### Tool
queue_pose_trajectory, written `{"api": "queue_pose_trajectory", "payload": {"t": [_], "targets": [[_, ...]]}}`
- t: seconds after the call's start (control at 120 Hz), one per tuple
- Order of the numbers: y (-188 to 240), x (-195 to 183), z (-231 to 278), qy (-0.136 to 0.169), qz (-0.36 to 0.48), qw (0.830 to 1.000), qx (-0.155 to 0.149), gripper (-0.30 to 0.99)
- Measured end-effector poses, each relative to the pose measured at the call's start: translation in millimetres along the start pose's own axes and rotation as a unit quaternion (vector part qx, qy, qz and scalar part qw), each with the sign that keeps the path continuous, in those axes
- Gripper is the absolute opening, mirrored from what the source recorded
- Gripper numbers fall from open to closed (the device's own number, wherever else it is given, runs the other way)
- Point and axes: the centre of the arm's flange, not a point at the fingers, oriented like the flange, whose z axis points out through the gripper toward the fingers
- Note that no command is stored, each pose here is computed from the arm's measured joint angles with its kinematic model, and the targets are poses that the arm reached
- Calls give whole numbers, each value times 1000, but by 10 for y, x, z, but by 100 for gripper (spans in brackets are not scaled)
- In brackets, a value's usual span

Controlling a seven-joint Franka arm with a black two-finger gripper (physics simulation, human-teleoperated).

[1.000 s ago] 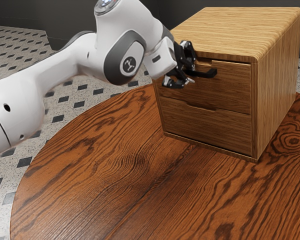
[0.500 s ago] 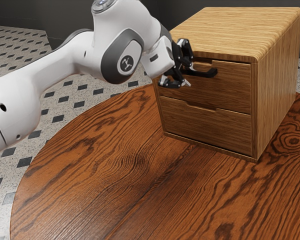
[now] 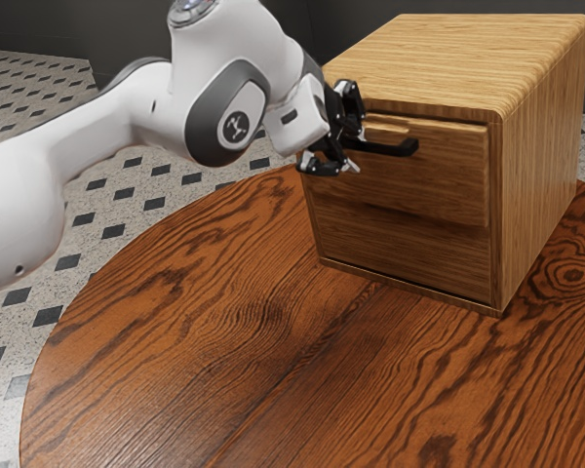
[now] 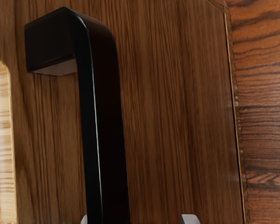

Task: Pull the drawer handle with one arm to open the drawer

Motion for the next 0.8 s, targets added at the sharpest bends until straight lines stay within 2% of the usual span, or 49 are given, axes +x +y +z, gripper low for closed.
{"api": "queue_pose_trajectory", "payload": {"t": [0.225,0.358,0.617,0.8], "targets": [[82,-18,27,-5,0,1000,-9,22],[120,-29,-18,-8,-1,1000,-11,11],[186,-46,-148,-14,-2,1000,-11,4],[260,-24,-302,-18,-2,1000,-11,9]]}}
